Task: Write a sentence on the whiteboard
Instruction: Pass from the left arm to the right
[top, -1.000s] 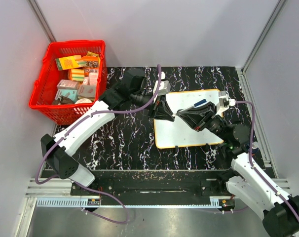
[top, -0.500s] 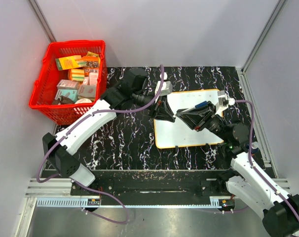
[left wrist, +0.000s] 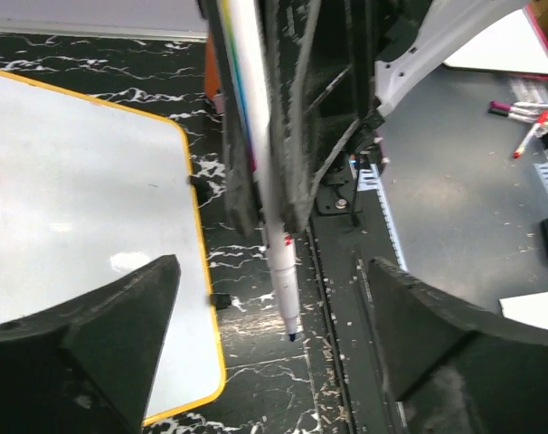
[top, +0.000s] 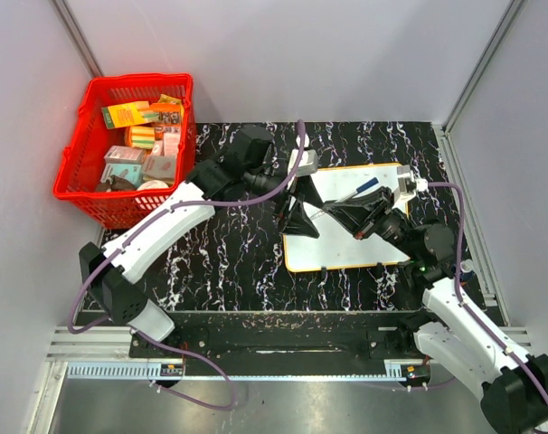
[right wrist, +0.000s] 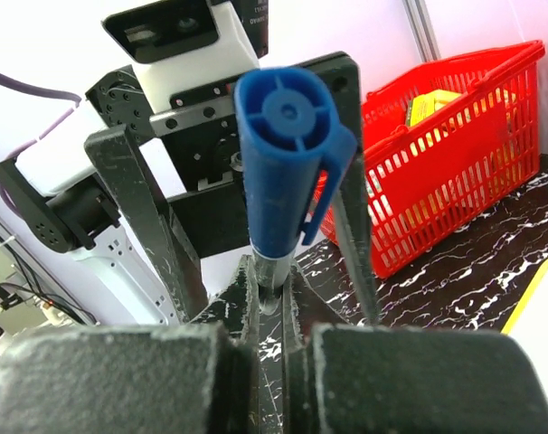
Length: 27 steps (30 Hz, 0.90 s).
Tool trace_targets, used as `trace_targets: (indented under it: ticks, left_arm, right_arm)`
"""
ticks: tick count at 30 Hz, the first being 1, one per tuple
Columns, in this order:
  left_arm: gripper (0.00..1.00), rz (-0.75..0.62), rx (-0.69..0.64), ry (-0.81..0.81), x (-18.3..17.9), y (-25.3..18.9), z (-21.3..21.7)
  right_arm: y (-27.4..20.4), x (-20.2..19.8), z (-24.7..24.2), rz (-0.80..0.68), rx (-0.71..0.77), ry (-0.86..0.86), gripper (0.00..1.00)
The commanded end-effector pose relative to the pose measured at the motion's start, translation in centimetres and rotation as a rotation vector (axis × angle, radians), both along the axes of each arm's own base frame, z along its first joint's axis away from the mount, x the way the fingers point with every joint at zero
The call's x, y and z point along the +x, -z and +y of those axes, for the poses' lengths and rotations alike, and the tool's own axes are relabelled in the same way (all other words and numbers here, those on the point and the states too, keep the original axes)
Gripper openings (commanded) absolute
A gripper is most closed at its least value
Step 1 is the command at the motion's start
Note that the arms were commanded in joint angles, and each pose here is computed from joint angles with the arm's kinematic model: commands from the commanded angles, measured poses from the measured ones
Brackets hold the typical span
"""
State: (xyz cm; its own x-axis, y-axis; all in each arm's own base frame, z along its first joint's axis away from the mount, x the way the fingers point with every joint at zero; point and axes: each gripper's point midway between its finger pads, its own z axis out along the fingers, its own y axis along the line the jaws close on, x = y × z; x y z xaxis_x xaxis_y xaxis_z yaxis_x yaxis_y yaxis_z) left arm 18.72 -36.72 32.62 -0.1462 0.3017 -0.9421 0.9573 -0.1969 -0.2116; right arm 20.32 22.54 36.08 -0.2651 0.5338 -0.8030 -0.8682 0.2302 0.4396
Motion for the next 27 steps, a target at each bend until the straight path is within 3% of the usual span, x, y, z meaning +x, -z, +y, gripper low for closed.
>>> trace_targets:
  ticks: [1, 2, 4, 6, 7, 8, 9, 10, 17, 27]
  left_arm:
    - [0.99, -0.116, -0.077, -0.122, 2.2, -2.4, 0.1]
    - [0.99, -0.085, -0.063, -0.161, 2.8, -0.8, 0.5]
    - [0.99, -0.072, -0.16, -0.25, 4.7, -2.7, 2.1]
    - [0.99, 0.077, -0.183, -0.33, 5.2, -1.4, 3.8]
    - [0.99, 0.034, -0.269, -0.378, 7.1, -2.8, 4.9]
    - [0.99, 0.057, -0.292, -0.402, 7.4, -2.9, 5.6]
    - [0.99, 0.164, -0.278, -0.449, 7.9, -0.9, 6.1]
    - [0.99, 0.161, -0.309, -0.486, 9.1, -1.1, 6.9]
    - [0.99, 0.405, -0.126, -0.67, 13.7, 6.9, 6.9]
    - [0.99, 0.45, -0.022, -0.855, 17.0, 12.7, 8.2]
  right_arm:
    - [-1.7, -0.3, -0.8, -0.032, 0.039, 0.05, 0.0]
    - [-1.2, 0.1, -1.0, -0.004, 0.03, 0.071, 0.0]
    - [-1.0, 0.6, -1.9, 0.0, 0.046, 0.143, 0.0]
    - [-0.6, 0.8, -2.5, -0.007, 0.028, 0.194, 0.0]
    - [-0.3, 1.2, -2.8, 0.002, 0.021, 0.225, 0.0]
    - [0.1, 1.4, -3.1, 0.016, 0.008, 0.245, 0.0]
    - [0.3, 1.4, -3.4, 0.004, 0.001, 0.268, 0.0]
    - [0.4, 1.7, -3.8, 0.006, 0.003, 0.298, 0.0]
    - [2.6, 3.2, -5.3, -0.032, -0.073, 0.44, 0.0]
    - [4.2, 7.1, -6.7, -0.068, -0.154, 0.652, 0.0]
